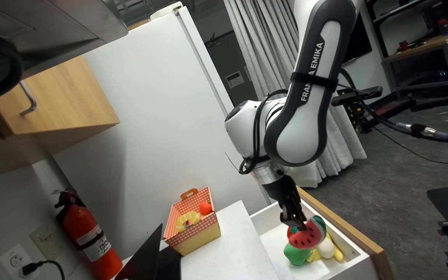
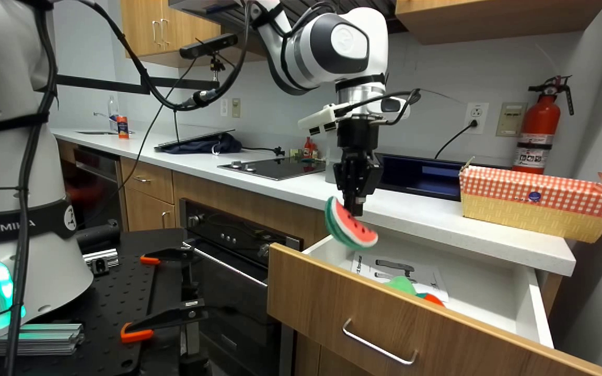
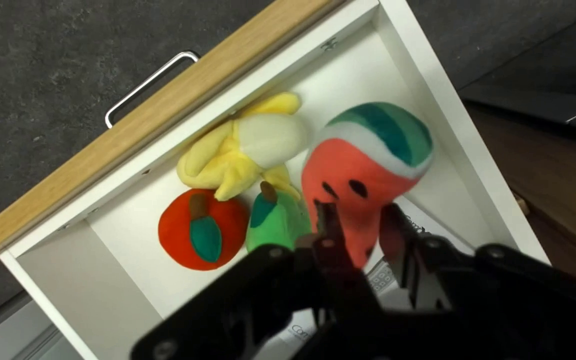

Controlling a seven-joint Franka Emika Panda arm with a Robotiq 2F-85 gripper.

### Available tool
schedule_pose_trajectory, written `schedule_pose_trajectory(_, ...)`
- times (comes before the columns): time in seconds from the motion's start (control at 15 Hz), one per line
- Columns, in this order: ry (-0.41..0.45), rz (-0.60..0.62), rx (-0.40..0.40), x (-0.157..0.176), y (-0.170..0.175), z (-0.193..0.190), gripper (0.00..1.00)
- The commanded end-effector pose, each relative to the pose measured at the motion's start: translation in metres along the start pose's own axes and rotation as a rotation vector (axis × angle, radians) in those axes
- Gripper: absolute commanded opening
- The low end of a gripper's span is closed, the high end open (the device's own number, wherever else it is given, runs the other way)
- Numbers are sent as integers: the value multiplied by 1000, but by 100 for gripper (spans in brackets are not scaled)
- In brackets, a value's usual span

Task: Take the watermelon plush toy and put it in the open drawer

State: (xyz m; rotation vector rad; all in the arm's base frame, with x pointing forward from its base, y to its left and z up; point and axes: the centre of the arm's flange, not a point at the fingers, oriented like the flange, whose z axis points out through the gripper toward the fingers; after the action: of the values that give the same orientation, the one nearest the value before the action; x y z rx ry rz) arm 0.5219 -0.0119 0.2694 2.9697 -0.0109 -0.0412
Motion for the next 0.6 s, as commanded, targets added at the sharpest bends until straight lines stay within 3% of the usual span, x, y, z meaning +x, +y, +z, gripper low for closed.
schedule_pose_trajectory(0.0, 11, -4, -15, 4, -10, 2, 59)
schedule_pose_trajectory(0.33, -4, -27, -12, 3, -18, 4, 96)
schedule_pose_trajectory(0.53, 0, -25, -5, 7, -18, 2, 100)
